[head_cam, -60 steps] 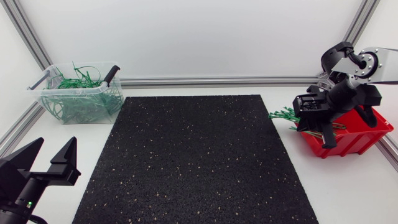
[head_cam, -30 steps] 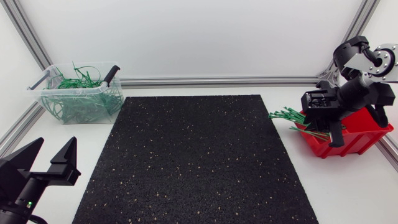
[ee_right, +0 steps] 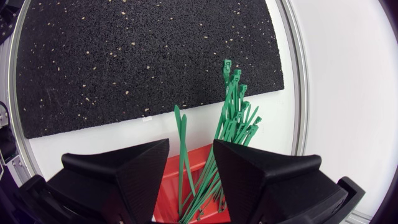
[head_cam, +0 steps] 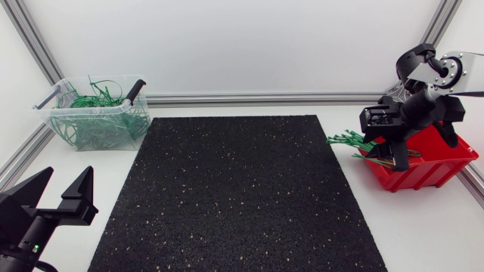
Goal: Take a green cable tie from the red box, thread the tail through the head to close it, then place it in the transparent bin on the left.
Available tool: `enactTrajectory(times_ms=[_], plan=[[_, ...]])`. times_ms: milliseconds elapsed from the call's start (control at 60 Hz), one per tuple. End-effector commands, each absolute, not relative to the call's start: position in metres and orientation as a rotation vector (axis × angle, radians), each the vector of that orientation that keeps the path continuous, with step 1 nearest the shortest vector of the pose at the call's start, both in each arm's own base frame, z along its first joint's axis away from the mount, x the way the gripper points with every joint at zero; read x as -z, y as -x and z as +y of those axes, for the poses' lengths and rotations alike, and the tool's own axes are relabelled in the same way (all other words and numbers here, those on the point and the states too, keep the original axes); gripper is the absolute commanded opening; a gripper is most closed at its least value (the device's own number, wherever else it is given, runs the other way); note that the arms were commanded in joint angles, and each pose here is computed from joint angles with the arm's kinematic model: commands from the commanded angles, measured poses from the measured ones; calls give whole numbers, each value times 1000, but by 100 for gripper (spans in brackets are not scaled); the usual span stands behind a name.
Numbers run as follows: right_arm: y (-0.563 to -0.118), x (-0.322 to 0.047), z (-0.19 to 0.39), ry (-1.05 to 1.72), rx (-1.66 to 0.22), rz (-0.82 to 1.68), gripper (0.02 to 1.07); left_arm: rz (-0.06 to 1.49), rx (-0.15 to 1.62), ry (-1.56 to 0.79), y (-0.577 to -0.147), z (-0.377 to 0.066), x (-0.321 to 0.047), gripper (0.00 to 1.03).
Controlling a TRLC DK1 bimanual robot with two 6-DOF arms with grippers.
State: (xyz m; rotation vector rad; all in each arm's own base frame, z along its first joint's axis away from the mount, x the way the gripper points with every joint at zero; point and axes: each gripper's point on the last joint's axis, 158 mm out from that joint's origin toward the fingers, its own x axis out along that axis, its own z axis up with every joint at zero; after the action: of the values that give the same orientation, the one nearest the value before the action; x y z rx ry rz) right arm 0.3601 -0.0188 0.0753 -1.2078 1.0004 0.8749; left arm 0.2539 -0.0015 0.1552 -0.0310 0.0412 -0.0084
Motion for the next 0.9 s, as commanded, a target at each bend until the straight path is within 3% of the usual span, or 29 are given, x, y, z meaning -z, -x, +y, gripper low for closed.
enactTrajectory(times_ms=[0, 667, 767, 883], plan=[[-369, -76, -18, 1196, -864, 1004, 59, 114, 7, 49, -255, -1, -128, 99], [-373, -42, -3, 1129, -858, 1051, 58, 114, 8, 48, -255, -2, -128, 99], [-371, -38, -4, 1125, -866, 1061, 43, 116, 10, 48, -255, -2, -127, 99], [-363, -33, -4, 1125, -886, 1078, 42, 116, 11, 48, -255, -3, -127, 99]])
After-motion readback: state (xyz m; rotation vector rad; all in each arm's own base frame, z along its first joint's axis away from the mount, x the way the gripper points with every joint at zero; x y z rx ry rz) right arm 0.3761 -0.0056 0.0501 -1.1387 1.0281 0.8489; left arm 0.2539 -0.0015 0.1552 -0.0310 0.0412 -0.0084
